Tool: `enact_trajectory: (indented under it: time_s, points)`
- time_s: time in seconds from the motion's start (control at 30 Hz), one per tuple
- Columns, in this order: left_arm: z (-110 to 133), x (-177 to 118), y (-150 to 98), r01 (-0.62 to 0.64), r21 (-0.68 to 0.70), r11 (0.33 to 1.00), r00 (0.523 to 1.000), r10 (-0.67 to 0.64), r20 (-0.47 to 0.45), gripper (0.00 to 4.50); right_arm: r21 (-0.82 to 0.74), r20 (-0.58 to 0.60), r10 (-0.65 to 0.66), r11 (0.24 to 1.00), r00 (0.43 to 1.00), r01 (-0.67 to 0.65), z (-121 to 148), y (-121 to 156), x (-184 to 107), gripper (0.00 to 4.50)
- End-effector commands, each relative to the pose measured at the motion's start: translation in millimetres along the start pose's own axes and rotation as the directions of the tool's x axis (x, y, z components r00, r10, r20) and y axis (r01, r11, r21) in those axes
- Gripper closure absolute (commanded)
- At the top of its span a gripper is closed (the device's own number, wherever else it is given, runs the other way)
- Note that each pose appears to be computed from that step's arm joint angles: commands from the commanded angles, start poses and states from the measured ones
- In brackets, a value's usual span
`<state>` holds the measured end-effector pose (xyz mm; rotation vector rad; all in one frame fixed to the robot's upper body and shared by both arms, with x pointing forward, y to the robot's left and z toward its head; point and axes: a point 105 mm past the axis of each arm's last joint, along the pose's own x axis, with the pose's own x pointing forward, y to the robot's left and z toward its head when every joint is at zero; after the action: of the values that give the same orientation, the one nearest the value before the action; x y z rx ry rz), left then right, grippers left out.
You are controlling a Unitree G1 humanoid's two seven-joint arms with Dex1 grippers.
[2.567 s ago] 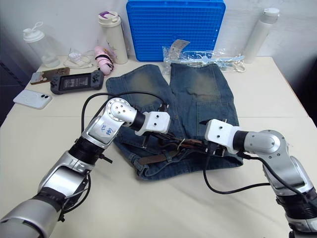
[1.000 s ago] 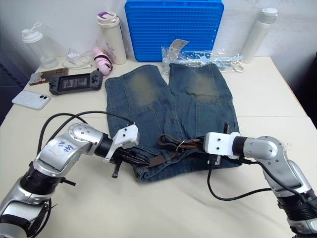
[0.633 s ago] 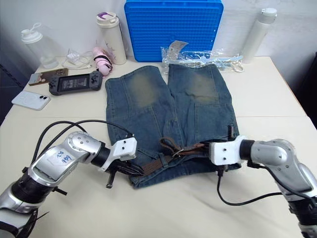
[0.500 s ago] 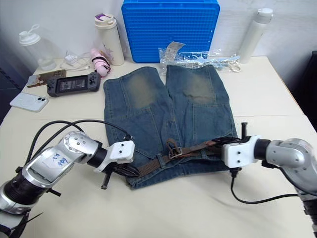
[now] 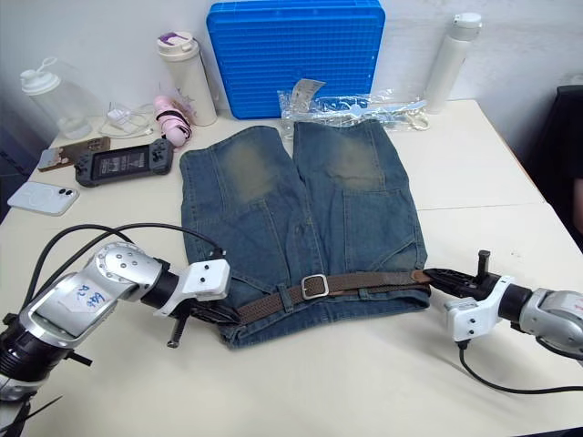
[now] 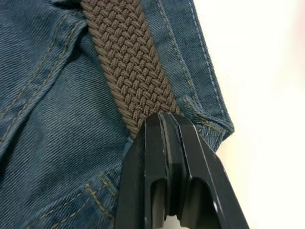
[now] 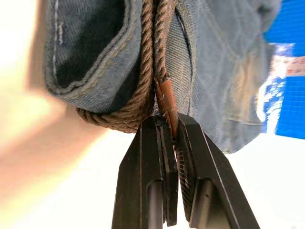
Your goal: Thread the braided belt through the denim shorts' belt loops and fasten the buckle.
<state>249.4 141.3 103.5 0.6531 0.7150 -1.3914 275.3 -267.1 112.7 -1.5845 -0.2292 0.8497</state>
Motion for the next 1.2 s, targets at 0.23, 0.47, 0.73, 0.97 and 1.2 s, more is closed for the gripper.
enact_trajectory:
  time_s: [0.23,0.47,0.73,0.97,1.2]
  points:
    - [-65,-12,3,-0.073,-0.209,0.975,0.987,0.040,-0.157,4.46,0.008,-0.035,-0.004,1.000,0.999,0.005,-8,4,-2,4.50]
    - [-23,-15,8,0.017,-0.280,0.960,0.992,0.019,0.125,3.14,0.093,0.062,-0.065,0.994,0.996,0.059,14,-23,2,2.46]
    - [-7,-56,7,0.074,-0.231,0.970,0.954,-0.001,0.300,0.08,0.399,0.094,0.029,0.915,0.995,-0.064,3,-71,-32,0.00]
    - [6,-95,22,0.050,-0.306,0.951,0.853,0.119,0.509,0.08,0.809,0.048,-0.053,0.588,0.997,-0.008,-31,-98,-39,0.00]
    - [8,-97,51,-0.217,-0.448,0.867,0.709,0.455,0.539,0.08,0.922,0.047,-0.184,0.387,0.982,0.028,-20,-103,-15,0.00]
